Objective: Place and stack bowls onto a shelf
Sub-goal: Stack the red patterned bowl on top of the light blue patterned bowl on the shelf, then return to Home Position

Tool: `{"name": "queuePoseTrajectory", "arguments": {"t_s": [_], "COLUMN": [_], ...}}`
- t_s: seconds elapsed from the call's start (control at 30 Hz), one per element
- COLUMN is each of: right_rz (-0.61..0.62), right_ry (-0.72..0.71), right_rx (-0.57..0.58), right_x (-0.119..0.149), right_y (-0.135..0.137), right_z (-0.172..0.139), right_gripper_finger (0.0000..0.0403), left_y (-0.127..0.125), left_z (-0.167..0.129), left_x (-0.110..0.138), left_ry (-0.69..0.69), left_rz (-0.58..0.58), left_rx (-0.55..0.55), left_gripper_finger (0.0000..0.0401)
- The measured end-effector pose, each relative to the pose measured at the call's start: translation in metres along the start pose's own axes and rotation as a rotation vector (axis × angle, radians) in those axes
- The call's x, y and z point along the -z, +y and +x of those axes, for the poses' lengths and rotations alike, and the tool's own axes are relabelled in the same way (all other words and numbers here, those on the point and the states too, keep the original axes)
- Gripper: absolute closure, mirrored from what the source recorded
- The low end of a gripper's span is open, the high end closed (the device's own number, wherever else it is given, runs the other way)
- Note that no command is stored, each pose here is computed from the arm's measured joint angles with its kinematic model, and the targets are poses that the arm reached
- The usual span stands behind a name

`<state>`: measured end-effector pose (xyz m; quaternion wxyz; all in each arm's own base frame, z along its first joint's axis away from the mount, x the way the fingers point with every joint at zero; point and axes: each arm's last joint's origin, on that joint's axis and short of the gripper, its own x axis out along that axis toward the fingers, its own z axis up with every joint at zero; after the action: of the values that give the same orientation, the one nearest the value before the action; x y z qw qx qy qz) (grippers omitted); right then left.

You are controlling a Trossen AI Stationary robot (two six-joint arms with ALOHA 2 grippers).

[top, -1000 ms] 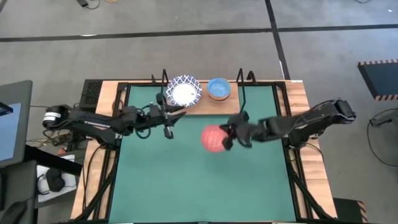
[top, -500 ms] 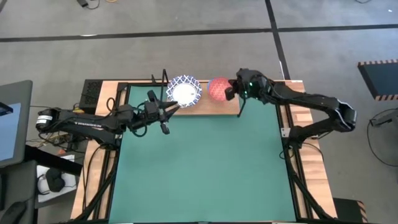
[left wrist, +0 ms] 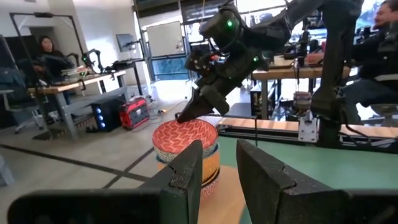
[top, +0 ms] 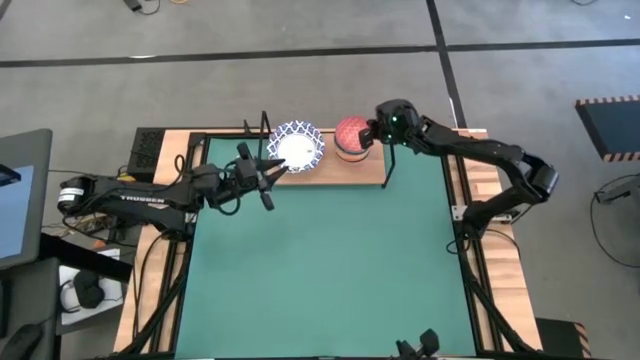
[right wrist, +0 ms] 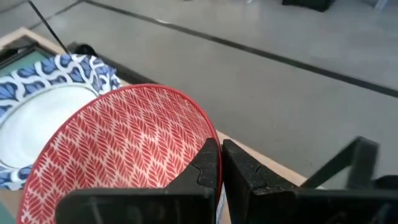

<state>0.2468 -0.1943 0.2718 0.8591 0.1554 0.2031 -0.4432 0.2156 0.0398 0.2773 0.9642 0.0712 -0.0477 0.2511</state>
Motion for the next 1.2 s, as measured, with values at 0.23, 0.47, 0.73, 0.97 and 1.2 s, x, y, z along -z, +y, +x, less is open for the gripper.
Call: {"name": "queuePoseTrajectory", "arguments": {"t_s": [0.23,0.47,0.73,0.97,1.2], "right_rz": [0.003,0.012,0.031,-0.024,-0.106], "right_ry": [0.027,-0.012,-0.079,-0.04,-0.117], "right_rx": [-0.045,-0.057,-0.115,-0.322,-0.603], "right_x": [0.005,-0.003,-0.018,0.013,0.056], "right_y": [-0.002,-0.003,0.003,0.047,0.085], "right_z": [0.015,0.002,-0.045,-0.093,-0.151], "right_gripper_finger": [0.0348,0.0293,0.0245,0.0238,0.025], "left_y": [0.002,0.002,0.002,0.001,0.001], "left_z": [0.001,0.001,0.001,-0.001,-0.017], "left_x": [0.001,0.002,0.005,0.007,-0.001], "left_ry": [0.012,0.018,0.05,0.071,0.011], "left_rz": [0.004,0.007,0.024,-0.012,-0.046], "left_rx": [-0.007,-0.011,-0.012,0.0,0.045], "left_gripper_finger": [0.0314,0.0314,0.0314,0.0314,0.0315]}}
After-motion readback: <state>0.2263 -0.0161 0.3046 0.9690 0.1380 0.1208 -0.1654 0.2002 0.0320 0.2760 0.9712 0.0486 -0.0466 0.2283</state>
